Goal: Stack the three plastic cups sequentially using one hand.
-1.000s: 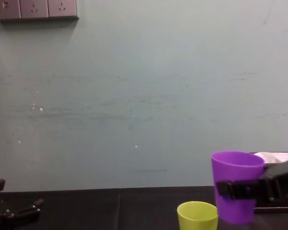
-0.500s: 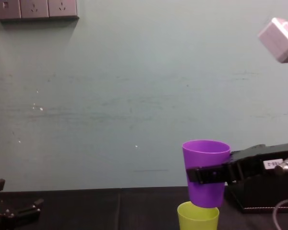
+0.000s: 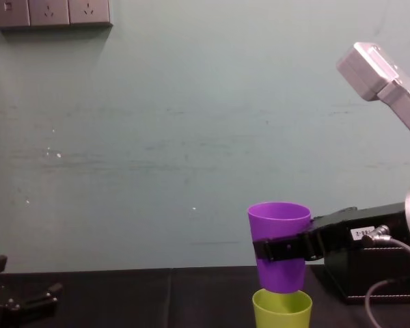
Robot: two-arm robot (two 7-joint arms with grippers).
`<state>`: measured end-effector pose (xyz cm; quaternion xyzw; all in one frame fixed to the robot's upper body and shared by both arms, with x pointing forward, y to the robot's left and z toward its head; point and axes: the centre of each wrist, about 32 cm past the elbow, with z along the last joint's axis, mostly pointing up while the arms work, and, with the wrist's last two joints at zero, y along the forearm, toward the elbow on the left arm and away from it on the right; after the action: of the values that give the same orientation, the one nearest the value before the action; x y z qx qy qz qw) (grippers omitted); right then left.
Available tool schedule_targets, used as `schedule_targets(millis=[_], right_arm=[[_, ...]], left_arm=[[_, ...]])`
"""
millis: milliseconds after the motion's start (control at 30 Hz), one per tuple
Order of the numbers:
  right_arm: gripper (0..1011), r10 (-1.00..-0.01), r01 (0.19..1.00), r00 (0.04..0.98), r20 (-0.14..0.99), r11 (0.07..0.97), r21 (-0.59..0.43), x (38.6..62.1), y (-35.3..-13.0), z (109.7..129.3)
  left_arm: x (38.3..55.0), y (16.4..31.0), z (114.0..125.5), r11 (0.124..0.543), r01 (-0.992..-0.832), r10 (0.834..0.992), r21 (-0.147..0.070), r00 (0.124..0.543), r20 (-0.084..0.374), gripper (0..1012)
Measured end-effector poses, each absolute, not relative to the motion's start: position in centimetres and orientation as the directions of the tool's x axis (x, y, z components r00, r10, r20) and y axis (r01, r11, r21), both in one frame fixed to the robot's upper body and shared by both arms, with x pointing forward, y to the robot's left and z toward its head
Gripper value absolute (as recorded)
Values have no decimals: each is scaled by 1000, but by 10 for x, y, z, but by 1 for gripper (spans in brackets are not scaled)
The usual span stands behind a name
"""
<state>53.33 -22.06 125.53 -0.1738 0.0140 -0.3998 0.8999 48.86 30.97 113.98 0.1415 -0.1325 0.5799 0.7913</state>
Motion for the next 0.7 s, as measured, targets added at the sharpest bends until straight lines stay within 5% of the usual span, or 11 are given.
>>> schedule_targets(millis=[700], right_arm=[[724,-735,719,671,94,615,-324,538,-221,1244]], left_arm=[[489,310,1140,287,-955,880,70,292,374,1000]])
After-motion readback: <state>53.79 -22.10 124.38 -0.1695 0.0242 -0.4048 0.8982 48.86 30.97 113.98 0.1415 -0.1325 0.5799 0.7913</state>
